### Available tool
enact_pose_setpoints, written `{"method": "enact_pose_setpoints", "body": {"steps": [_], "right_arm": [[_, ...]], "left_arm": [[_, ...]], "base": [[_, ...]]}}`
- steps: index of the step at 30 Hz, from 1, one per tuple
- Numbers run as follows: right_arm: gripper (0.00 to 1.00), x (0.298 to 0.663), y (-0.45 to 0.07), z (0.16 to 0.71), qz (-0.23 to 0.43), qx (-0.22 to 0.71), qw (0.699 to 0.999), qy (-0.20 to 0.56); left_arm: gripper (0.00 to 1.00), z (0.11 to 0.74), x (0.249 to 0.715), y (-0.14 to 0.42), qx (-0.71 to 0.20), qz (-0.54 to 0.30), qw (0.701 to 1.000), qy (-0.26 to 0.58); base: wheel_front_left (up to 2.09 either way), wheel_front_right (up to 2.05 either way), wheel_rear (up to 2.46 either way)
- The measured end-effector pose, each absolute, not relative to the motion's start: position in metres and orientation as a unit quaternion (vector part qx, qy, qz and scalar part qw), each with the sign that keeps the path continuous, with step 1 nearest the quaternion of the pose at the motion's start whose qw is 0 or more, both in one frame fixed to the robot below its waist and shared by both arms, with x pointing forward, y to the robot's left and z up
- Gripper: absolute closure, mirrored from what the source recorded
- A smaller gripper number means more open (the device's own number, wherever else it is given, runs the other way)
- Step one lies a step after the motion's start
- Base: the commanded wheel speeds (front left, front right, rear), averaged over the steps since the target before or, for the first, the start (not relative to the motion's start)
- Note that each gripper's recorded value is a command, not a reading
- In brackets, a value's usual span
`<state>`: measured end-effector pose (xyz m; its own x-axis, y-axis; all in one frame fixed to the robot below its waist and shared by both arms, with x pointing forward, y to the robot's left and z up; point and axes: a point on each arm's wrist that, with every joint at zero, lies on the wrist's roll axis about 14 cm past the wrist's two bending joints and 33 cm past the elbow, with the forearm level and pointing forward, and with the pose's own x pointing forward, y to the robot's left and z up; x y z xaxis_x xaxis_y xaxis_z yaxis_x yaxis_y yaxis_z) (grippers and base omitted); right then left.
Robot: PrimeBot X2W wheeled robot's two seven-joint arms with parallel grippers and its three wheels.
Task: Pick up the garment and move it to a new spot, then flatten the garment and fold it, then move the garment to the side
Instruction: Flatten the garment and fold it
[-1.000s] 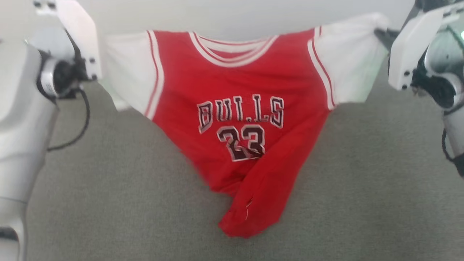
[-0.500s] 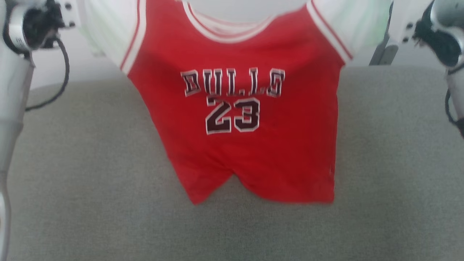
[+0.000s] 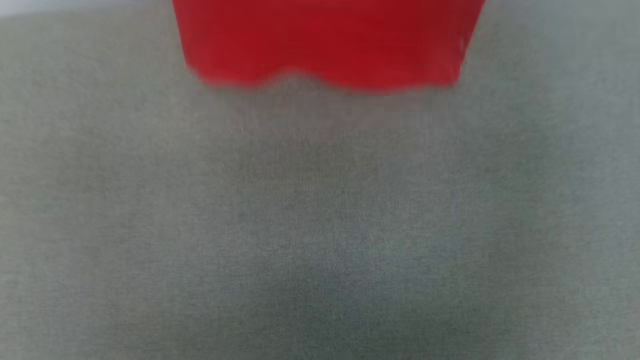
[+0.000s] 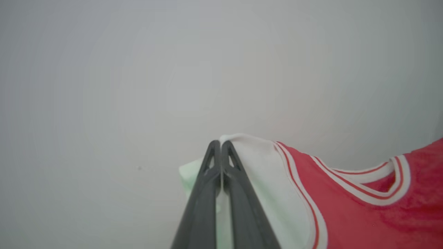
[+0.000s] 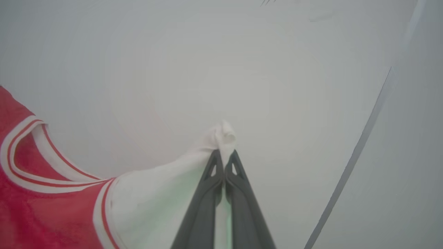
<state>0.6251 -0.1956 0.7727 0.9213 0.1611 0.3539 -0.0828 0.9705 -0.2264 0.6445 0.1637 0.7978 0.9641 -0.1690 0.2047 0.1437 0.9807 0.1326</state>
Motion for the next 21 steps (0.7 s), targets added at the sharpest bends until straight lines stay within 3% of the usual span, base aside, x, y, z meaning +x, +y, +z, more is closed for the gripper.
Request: {"method": "enact_pose_setpoints", "body": {"steps": [5, 7, 12, 21], "right_arm": [[1.00, 0.662, -0.200, 0.750, 0.051, -0.149, 0.963, -0.218], [1.00, 0.672, -0.195, 0.731, 0.057, -0.173, 0.961, -0.206], [1.00, 0.682, -0.172, 0.660, 0.092, -0.184, 0.969, -0.135], [1.00, 0.649, -0.149, 0.574, 0.136, -0.128, 0.982, -0.015]], "left_arm": [[1.00, 0.808, 0.673, 0.148, 0.070, -0.094, 0.966, -0.232], [1.00, 0.794, 0.683, 0.146, 0.065, -0.097, 0.964, -0.237], [1.00, 0.725, 0.698, 0.153, 0.074, -0.105, 0.978, -0.166], [1.00, 0.621, 0.670, 0.183, 0.061, -0.092, 0.994, 0.016]], "base": [[0.00, 0.00, 0.00], [0.00, 0.00, 0.00], [0.00, 0.00, 0.00], [0.00, 0.00, 0.00]]}}
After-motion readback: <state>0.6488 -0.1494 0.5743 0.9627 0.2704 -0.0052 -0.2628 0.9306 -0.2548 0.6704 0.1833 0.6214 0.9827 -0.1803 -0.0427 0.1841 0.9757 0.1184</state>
